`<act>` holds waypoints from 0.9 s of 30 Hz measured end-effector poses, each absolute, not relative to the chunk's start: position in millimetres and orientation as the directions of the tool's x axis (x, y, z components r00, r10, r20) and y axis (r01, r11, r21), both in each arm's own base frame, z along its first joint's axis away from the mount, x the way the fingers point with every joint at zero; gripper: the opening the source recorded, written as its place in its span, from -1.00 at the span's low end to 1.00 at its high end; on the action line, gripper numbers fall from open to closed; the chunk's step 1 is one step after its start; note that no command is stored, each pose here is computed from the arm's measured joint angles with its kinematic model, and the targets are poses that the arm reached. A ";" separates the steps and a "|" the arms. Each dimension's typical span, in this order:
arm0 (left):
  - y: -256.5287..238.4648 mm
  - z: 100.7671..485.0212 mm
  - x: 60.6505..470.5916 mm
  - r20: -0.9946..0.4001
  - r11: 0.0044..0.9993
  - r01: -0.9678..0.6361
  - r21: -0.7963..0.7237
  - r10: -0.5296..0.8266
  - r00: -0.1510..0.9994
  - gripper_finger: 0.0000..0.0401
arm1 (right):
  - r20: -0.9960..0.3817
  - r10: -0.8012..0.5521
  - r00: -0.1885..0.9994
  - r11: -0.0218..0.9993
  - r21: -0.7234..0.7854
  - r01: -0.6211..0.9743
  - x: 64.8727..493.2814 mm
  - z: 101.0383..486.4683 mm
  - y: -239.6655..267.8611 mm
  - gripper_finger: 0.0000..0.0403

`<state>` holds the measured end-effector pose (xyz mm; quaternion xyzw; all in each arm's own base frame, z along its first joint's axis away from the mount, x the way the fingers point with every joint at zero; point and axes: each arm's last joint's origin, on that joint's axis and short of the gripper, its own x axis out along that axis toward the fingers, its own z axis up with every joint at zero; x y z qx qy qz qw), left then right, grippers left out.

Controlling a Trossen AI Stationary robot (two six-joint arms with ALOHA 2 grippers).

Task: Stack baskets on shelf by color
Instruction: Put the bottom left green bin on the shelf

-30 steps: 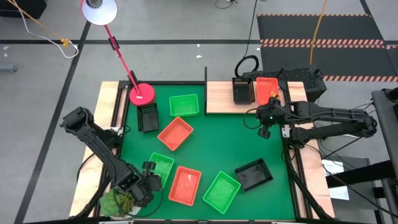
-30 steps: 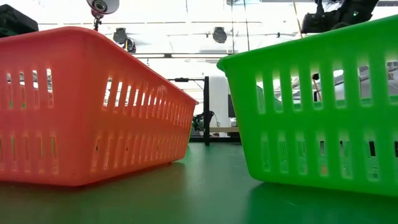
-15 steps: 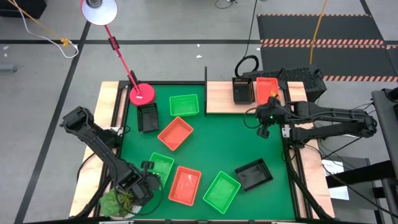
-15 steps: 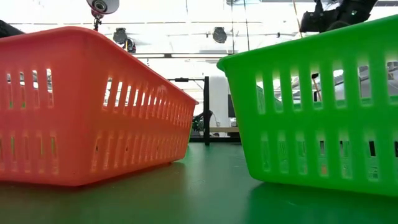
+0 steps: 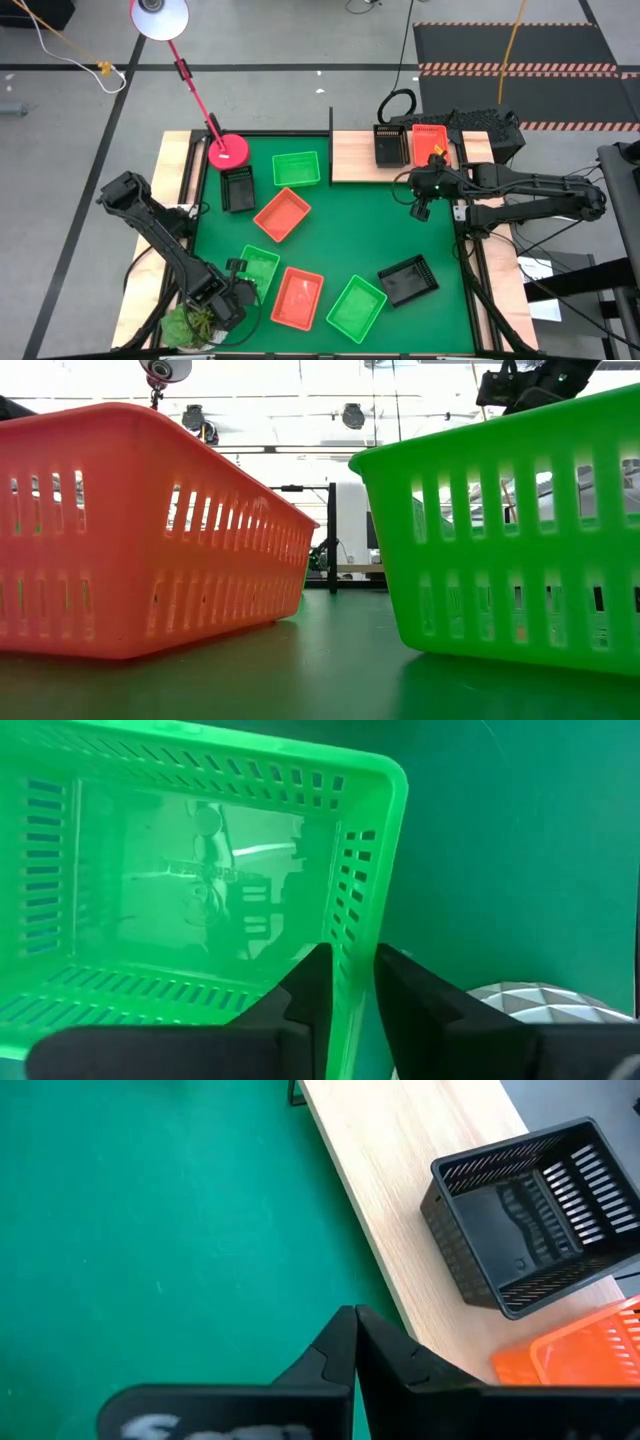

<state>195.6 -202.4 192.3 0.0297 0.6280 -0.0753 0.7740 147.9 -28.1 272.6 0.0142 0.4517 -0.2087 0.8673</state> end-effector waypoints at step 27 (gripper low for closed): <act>-197.0 204.5 206.8 -0.978 0.995 0.061 -0.084 -0.094 0.184 0.00 | -0.782 -0.348 0.516 0.914 -0.161 0.372 149.1 273.4 -28.2 -1.00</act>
